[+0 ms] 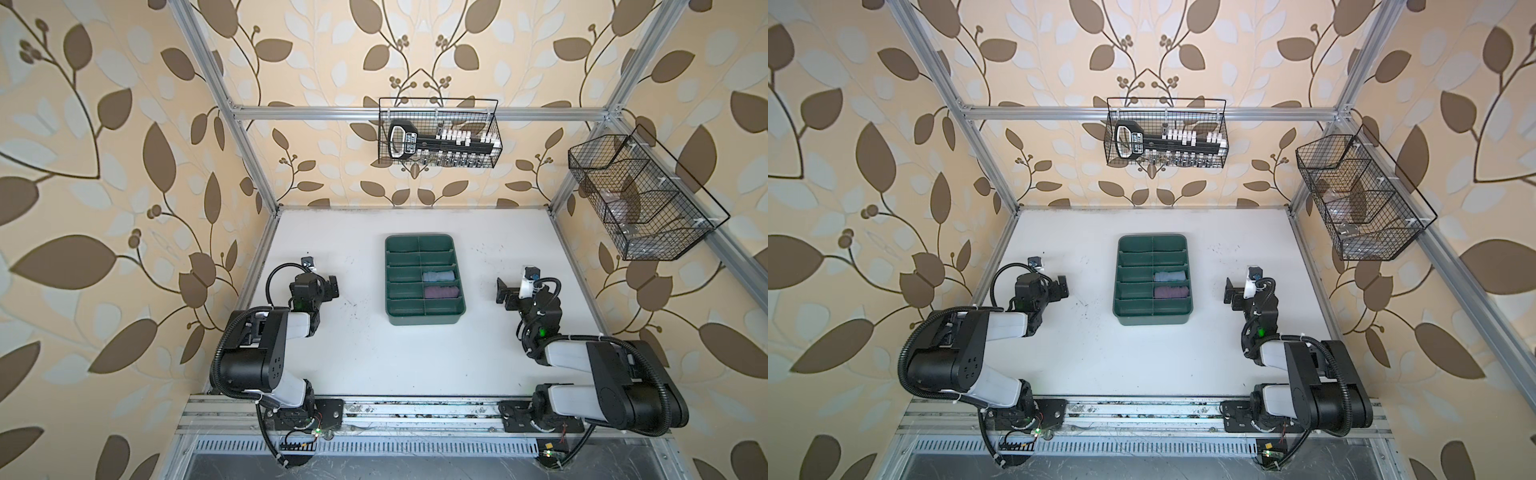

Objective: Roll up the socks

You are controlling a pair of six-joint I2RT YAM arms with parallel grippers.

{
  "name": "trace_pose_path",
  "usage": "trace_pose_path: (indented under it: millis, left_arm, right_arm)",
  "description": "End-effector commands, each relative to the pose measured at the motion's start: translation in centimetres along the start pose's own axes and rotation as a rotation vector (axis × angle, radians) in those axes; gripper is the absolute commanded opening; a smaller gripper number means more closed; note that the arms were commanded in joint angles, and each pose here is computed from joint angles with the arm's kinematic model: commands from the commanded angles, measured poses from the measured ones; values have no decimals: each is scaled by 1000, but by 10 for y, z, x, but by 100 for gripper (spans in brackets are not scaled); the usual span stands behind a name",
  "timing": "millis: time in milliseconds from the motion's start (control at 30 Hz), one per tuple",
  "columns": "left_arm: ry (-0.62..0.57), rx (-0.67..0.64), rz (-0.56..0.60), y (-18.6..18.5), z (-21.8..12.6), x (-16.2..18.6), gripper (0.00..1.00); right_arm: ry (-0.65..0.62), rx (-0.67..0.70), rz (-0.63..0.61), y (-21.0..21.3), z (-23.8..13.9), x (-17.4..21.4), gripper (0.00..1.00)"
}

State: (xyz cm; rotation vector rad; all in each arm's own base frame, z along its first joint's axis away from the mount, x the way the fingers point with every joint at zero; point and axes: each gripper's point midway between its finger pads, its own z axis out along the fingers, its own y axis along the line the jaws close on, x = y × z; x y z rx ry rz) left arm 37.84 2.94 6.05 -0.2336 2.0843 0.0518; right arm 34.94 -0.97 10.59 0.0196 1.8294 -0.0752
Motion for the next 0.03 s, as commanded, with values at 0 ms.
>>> trace_pose_path:
  millis: [0]
  left_arm:
    - [-59, 9, 5, 0, -3, -16, 99]
  right_arm:
    - [-36, -11, 6, 2, 1, -11, 100]
